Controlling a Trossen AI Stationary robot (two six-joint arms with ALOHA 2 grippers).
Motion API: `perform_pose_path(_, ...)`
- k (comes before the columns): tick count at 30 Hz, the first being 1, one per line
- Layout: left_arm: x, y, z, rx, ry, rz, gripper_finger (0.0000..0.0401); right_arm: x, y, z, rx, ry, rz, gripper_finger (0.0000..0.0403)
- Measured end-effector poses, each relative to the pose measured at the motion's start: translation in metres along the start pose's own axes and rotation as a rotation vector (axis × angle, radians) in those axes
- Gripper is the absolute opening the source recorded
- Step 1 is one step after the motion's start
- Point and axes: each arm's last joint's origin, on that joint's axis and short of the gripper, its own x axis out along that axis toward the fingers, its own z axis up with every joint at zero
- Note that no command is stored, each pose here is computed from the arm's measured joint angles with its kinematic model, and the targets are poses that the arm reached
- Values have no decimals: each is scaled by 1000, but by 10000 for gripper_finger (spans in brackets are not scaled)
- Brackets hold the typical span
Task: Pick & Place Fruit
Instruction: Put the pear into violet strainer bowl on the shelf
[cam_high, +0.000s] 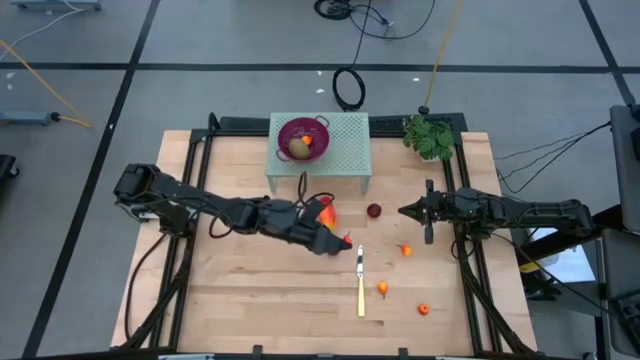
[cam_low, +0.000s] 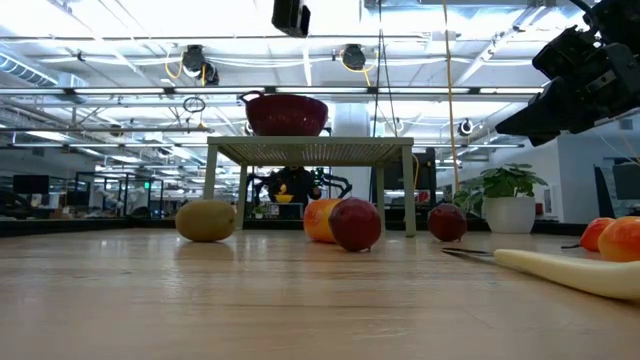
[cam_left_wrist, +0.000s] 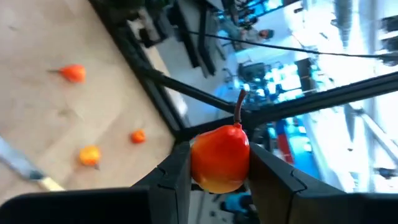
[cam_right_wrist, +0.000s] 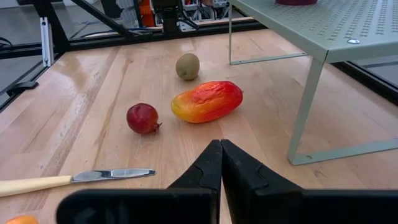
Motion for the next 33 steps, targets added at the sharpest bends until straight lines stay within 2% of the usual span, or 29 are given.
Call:
perform_pose_path(7, 0, -3, 0, -24, 12, -33, 124, 0, 0, 0, 0, 0, 0, 4)
perform_pose_path(12, 0, -2, 2, 104, -53, 1, 124, 0, 0, 0, 0, 0, 0, 4)
perform_pose_path(16, -14, -10, 11, 251, -158, 55, 124, 0, 0, 0, 0, -1, 0, 4)
perform_pose_path(25, -69, -24, 49, 496, -442, 384, 124, 0, 0, 0, 0, 1, 0, 4)
perform_pose_path(27, -81, -22, 58, 536, -482, 470, 124, 0, 0, 0, 0, 0, 0, 4)
perform_pose_path(33, -103, -13, 89, 606, -553, 621, 124, 0, 0, 0, 0, 1, -1, 4)
